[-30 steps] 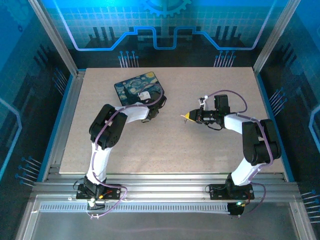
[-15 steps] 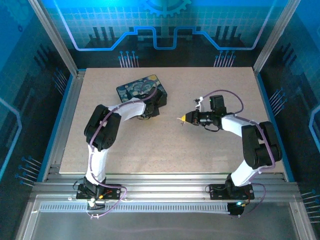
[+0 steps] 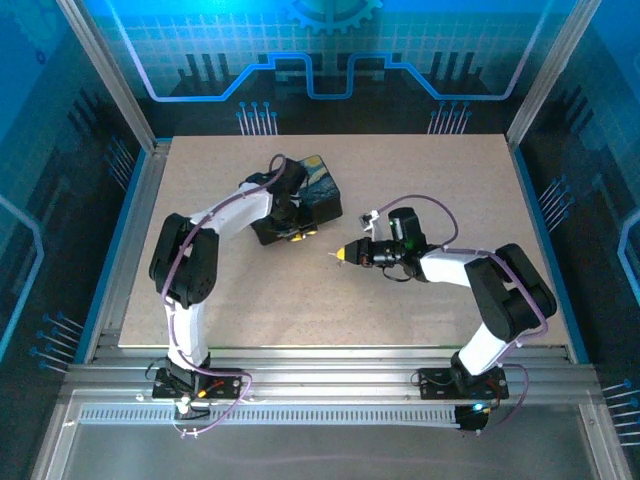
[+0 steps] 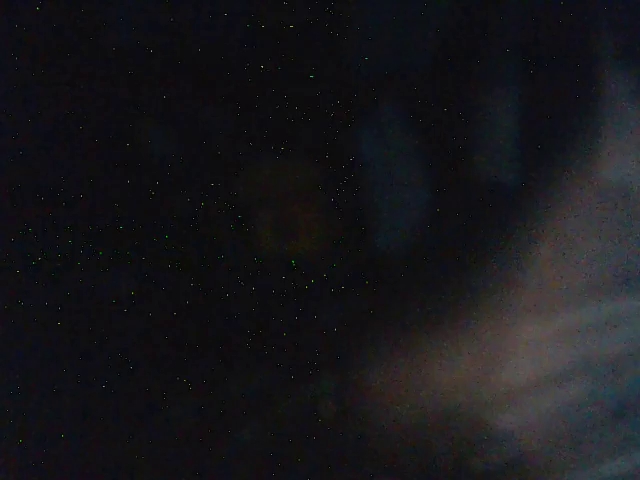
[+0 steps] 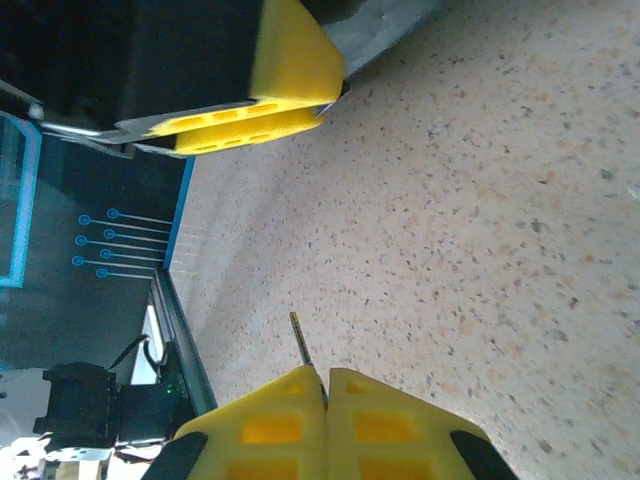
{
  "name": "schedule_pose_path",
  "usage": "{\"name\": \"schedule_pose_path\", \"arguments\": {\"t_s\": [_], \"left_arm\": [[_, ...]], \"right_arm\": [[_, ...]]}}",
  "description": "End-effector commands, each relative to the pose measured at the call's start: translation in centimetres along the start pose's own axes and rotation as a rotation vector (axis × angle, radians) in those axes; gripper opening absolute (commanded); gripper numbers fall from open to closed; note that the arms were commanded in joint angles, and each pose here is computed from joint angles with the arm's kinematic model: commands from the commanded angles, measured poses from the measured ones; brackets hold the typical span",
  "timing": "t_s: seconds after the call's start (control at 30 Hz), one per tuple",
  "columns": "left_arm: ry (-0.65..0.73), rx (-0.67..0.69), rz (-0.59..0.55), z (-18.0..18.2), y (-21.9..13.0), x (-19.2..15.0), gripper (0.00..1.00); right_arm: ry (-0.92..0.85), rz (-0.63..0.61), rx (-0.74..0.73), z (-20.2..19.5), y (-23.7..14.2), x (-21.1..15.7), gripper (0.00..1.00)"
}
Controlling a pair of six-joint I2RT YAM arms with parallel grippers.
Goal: Unlock a padlock with a key
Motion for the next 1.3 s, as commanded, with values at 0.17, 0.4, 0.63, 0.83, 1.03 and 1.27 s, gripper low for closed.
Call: {"name": "schedule_pose_path", "arguments": {"t_s": [0.17, 0.4, 0.63, 0.83, 1.03, 1.27], "left_arm": [[-0.173, -0.339, 0.090, -3.7, -5.2, -0.9, 0.06], [-0.255, -0.427, 0.105, -3.9, -6.1, -1.1, 0.05], [-0.289, -0.467, 0.098, -3.9, -6.5, -1.1, 0.05], [-0.321, -0.483, 0.087, -3.4, -6.3, -0.9, 0.04], [-0.330, -0.496, 0.082, -3.1, -6.4, -0.9, 0.04], [-0.334, -0.501, 0.077, -2.8, -6.6, -0.7, 0.04]], "right_arm": [[-0.129, -0.131, 0.058, 2.3, 1.0, 1.5, 0.00], [-0.205, -0.201, 0.081, 2.6, -0.3, 3.1, 0.00], [-0.256, -0.245, 0.145, 2.9, -0.9, 4.3, 0.00], [-0.254, -0.243, 0.170, 3.2, -0.3, 5.0, 0.00], [-0.242, -0.254, 0.190, 3.3, 0.2, 5.6, 0.00], [-0.236, -0.270, 0.198, 3.3, 0.2, 5.8, 0.00]]}}
Point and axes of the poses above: each hand's point on the last joint's axis, 136 mm out from that joint toward the fingers, its own y axis out along the fingers, its own z axis along the line the jaws close on, x = y × z, the point moved 7 cm from there along -y, back along the fingers, and after that the axes turned 6 degrees about y, right-handed, at the moved point
